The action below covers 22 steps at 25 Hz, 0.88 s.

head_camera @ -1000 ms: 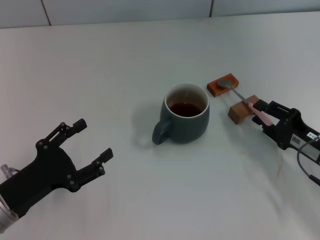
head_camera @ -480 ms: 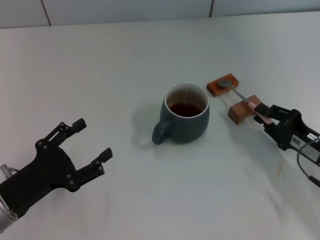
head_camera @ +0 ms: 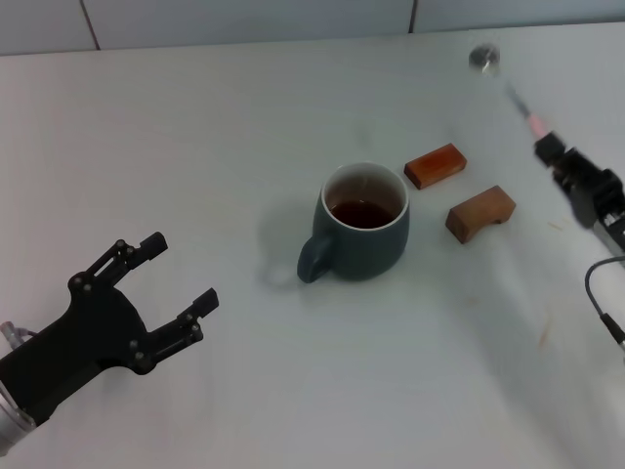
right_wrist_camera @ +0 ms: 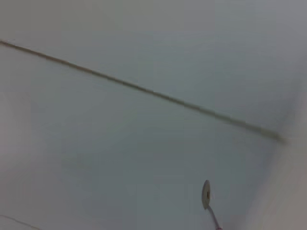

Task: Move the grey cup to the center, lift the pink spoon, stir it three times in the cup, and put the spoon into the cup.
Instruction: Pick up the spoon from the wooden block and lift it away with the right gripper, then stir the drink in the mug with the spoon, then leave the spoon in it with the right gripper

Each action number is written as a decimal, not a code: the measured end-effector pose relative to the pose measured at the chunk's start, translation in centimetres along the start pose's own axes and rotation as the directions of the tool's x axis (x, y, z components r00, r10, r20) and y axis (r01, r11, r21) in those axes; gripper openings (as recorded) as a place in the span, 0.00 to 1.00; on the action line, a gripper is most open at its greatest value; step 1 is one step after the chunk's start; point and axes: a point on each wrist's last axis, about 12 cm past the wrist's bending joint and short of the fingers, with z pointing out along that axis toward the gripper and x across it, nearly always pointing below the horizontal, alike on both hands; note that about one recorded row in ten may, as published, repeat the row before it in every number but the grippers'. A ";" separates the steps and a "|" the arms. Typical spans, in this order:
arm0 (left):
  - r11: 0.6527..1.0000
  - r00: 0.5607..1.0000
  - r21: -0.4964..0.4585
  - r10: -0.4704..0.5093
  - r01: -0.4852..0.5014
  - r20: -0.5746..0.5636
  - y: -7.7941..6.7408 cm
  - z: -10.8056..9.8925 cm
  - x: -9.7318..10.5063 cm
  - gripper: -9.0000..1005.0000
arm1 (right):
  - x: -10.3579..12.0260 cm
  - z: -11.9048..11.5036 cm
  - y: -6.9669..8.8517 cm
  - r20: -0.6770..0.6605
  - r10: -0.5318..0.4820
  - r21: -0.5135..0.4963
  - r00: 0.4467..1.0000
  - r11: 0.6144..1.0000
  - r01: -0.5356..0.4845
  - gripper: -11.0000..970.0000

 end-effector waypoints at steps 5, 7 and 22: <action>1.000 1.000 0.000 0.001 -0.001 0.000 0.0 0.0 0.0 0.86 | -0.2 0.8 3.5 0.211 -0.548 -0.195 0.810 0.788 0.584 0.12; 1.000 1.000 0.007 0.004 -0.004 0.000 -0.1 0.0 0.0 0.86 | -2.0 1.1 4.8 0.308 -0.683 -0.281 0.662 0.599 0.750 0.12; 0.996 0.998 0.089 0.014 -0.009 -0.054 -0.6 0.0 0.4 0.86 | -15.6 9.5 18.0 -0.229 -0.954 -0.833 0.192 0.294 0.468 0.12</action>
